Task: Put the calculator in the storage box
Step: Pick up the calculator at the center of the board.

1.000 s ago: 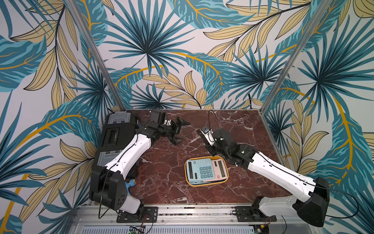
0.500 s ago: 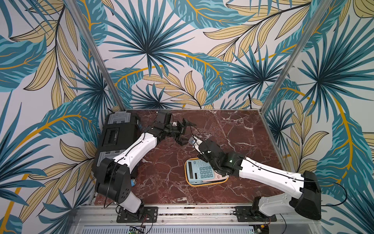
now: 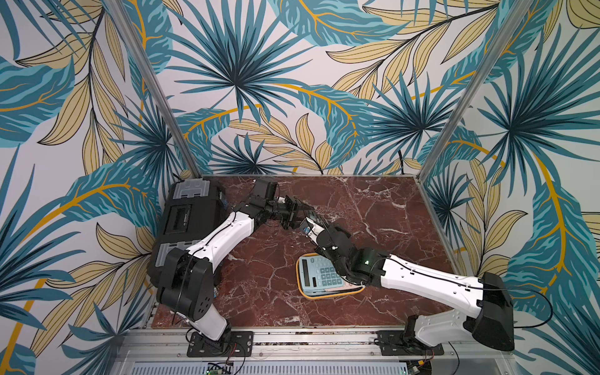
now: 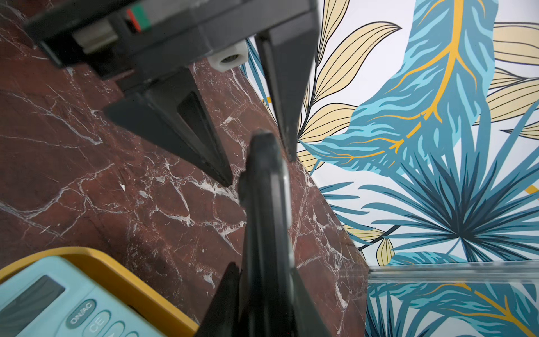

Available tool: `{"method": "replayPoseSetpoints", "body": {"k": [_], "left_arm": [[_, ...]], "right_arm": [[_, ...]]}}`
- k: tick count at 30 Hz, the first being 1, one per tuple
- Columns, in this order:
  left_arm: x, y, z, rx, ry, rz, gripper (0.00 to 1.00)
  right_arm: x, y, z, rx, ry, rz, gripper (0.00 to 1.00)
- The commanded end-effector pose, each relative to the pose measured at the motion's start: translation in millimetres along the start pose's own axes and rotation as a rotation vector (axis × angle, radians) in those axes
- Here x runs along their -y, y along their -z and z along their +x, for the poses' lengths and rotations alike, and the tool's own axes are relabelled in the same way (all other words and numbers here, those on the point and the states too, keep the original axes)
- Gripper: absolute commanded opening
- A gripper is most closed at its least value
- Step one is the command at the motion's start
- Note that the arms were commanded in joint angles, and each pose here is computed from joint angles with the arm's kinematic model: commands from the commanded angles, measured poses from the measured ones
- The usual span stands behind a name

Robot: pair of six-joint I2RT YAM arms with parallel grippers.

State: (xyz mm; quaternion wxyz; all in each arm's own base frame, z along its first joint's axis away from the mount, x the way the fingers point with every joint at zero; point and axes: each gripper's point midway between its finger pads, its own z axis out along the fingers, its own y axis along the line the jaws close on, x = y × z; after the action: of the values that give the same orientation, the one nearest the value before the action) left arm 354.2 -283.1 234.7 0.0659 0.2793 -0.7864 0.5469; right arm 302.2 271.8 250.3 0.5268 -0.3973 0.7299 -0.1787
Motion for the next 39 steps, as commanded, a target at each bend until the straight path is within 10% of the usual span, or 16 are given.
{"method": "replayPoseSetpoints", "body": {"k": [1, 10, 24, 39], "left_arm": [[12.5, -0.7, 6.7, -0.025, -0.039, 0.003, 0.39], [11.4, -4.5, 3.6, -0.036, -0.051, -0.002, 0.14], [16.7, 12.1, -21.8, 0.069, -0.138, -0.002, 0.03], [14.7, 39.1, -50.2, 0.25, -0.466, 0.07, 0.0]], "right_arm": [[0.8, -2.3, -2.5, 0.009, 0.009, 0.05, 0.17], [-7.4, -6.1, 1.9, -0.003, 0.026, 0.052, 0.22], [-1.4, 10.3, 12.7, -0.003, -0.074, 0.006, 0.99], [11.1, 21.7, 52.3, -0.144, -0.578, -0.321, 1.0]]}}
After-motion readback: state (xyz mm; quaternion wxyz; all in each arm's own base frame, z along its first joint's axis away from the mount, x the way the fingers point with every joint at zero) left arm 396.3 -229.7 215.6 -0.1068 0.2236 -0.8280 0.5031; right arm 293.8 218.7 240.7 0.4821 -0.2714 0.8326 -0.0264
